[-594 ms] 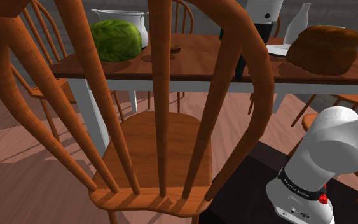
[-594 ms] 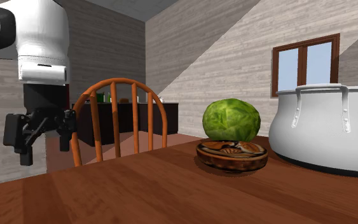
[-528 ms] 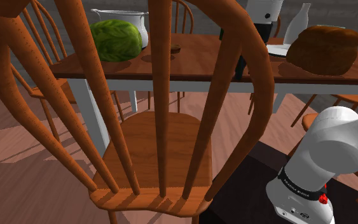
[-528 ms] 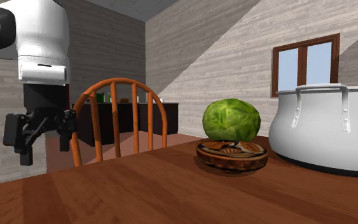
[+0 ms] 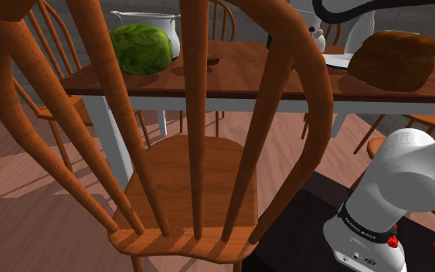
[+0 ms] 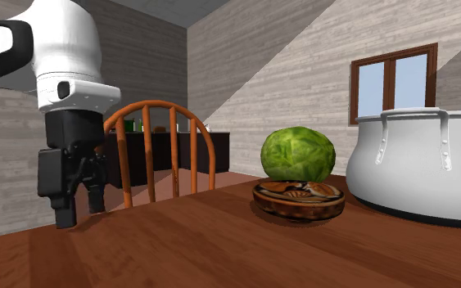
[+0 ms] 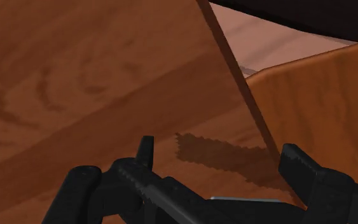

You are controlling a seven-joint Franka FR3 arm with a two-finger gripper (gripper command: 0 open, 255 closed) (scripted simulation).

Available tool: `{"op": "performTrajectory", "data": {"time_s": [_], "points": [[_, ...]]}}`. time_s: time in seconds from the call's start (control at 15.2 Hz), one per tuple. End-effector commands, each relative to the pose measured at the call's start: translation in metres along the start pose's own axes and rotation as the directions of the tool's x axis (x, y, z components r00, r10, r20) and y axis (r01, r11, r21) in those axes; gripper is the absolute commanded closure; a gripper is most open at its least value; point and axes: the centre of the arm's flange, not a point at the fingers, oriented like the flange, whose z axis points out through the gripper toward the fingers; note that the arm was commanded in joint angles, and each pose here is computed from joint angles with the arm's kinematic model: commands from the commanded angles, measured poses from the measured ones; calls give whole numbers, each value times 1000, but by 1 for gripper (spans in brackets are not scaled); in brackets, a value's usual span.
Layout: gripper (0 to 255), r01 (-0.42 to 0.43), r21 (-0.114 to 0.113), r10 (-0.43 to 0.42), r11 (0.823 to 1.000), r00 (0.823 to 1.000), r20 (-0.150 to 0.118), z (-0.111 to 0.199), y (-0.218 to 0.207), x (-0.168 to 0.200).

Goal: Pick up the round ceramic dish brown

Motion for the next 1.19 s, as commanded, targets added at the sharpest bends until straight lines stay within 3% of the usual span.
{"op": "performTrajectory", "data": {"time_s": [0.0, 0.13, 0.26, 0.53, 0.79, 1.12], "points": [[0, 101, -52, -103, 994, 993, -51, 5, 9, 15], [0, 191, -104, -200, 976, 975, -93, 8, 15, 30], [0, 276, -160, -297, 948, 946, -130, 10, 20, 45], [0, 427, -278, -484, 861, 855, -185, 11, 26, 77], [0, 545, -400, -653, 737, 726, -213, 8, 25, 110], [0, 639, -548, -827, 540, 522, -207, 1, 15, 148]]}}
